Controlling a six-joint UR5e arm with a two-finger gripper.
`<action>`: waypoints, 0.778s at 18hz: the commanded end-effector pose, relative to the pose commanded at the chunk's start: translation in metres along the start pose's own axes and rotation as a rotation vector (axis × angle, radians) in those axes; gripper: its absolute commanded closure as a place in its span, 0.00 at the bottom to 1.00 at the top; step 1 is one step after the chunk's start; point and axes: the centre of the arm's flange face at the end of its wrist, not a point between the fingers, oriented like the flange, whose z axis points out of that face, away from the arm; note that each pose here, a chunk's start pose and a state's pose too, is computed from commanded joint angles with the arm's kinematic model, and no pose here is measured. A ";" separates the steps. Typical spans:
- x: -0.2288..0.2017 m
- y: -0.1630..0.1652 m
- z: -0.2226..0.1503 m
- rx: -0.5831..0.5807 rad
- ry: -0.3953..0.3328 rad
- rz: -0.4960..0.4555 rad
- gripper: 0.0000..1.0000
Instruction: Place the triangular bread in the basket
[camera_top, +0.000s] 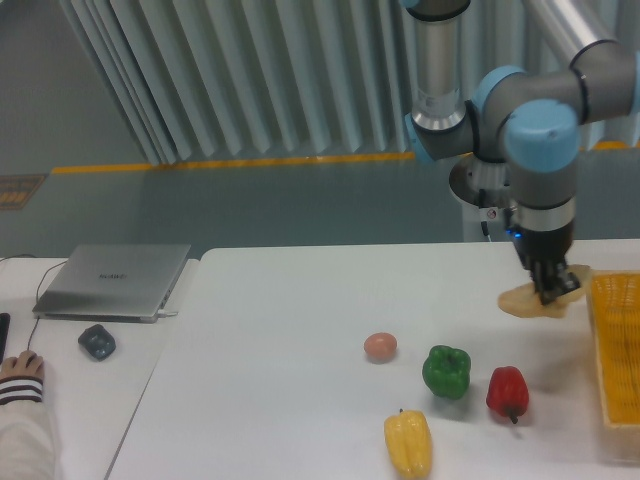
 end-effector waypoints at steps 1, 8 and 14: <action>-0.005 0.005 0.001 -0.001 -0.020 -0.001 0.97; -0.036 0.078 0.025 -0.088 -0.072 0.000 0.92; -0.024 0.104 0.054 -0.104 -0.010 -0.003 0.83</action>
